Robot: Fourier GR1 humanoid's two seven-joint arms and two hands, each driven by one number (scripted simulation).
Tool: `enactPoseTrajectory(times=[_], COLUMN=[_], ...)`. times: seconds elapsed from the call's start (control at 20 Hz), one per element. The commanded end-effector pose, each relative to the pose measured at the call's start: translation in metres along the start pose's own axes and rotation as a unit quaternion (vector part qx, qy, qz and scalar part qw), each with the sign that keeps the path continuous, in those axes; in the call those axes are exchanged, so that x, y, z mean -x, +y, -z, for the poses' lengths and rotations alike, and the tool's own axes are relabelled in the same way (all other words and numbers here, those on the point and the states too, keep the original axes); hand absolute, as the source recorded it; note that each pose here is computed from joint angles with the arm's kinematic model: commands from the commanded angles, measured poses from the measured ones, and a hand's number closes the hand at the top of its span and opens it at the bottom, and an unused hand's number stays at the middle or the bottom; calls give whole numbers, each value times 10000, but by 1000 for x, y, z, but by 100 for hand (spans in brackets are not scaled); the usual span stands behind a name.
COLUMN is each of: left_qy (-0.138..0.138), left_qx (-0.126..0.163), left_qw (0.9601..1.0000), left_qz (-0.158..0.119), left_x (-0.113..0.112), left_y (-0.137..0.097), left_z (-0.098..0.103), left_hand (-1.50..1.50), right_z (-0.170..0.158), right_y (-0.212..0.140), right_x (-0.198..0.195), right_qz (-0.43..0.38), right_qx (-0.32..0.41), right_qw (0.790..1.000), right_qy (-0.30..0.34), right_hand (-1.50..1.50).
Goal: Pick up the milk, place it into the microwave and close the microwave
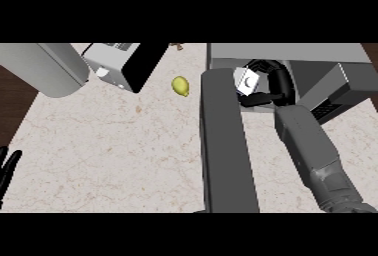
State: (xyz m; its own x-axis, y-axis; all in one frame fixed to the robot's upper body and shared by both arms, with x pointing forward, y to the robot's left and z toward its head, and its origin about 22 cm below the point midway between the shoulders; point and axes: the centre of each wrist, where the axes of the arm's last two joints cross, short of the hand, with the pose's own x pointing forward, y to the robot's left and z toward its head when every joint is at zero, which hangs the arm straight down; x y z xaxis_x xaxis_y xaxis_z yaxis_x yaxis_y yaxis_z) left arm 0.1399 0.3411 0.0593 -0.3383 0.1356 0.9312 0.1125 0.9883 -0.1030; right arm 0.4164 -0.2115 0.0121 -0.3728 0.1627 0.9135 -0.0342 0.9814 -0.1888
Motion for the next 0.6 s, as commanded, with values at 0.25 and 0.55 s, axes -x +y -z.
enactPoseTrajectory(times=[0.25, 0.55], left_qy=[-86, -186], left_qx=[240, 480], left_qw=[9996, 9987], left_qz=[-133, -52], left_x=[6, -6], left_y=[-15, -10], left_z=[14, 36], left_hand=[-150, -150], right_z=[38, 40], right_y=[-8, -8], right_x=[-22, -21], right_qz=[-568, -1096], right_qx=[264, 305], right_qw=[9978, 9934], right_qy=[-228, -162], right_hand=[150, 150])
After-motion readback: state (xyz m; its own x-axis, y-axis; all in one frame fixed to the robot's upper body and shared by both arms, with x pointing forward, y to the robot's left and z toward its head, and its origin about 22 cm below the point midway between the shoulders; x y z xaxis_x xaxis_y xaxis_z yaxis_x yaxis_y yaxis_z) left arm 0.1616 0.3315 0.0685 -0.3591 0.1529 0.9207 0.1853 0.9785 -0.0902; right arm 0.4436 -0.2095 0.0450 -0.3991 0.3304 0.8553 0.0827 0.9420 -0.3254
